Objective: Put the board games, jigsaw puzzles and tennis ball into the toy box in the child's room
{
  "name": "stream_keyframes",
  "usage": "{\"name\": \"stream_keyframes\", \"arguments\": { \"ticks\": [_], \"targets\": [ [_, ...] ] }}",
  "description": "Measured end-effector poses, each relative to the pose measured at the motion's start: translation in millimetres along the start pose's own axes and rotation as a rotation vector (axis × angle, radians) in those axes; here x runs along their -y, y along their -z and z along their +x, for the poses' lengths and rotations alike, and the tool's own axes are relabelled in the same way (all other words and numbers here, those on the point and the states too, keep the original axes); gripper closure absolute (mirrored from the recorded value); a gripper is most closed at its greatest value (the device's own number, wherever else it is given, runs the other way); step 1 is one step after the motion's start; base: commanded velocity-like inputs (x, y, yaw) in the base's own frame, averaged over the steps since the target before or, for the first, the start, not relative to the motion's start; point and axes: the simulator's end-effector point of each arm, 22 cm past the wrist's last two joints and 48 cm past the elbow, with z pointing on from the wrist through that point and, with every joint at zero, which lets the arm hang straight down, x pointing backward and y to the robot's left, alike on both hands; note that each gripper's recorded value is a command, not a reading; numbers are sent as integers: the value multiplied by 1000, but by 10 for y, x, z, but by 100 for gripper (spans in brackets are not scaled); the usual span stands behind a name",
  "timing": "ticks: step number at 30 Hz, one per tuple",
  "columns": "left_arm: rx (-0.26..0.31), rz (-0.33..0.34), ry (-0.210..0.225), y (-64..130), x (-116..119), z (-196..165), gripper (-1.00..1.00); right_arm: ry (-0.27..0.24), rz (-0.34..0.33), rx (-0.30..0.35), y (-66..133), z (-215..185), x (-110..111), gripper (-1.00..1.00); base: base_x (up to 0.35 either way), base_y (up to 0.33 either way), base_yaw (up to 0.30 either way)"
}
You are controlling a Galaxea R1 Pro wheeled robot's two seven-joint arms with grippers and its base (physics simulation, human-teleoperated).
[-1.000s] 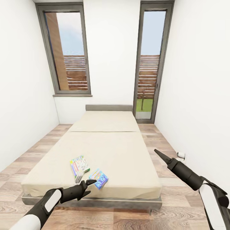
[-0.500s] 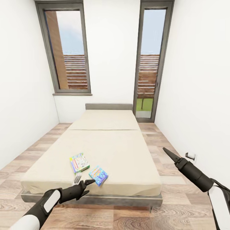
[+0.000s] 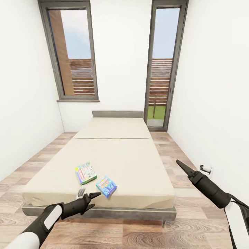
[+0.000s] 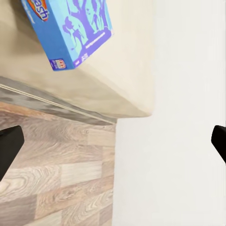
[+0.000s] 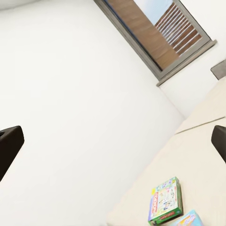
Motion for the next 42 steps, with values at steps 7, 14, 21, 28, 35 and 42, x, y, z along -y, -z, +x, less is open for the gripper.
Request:
{"name": "stream_keyframes", "arguments": {
  "ticks": [7, 14, 21, 28, 35, 42],
  "targets": [
    [15, 15, -10, 105, -149, -62, -100, -2, 1, 0, 73, 116, 82, -100, 0, 0, 0],
    [20, 14, -12, 107, -301, -37, -100, -2, 1, 1, 150, 229, 157, -100, 0, 0, 0],
    [22, 19, -13, 48, -417, 30, -100, -2, 1, 1, 225, 343, 230, -100, 0, 0, 0],
    [35, 52, -53, -6, -359, -9, -100, 1, 4, 2, 300, 466, 311, -100, 0, 0, 0],
    [39, 80, -69, -24, -293, -23, -100, 4, 8, 0, 334, 524, 355, -100, 0, 0, 0],
    [38, 91, -69, -20, -264, -25, -100, 5, 10, -1, 329, 533, 361, -100, 2, 0, 0]
  ]
}}
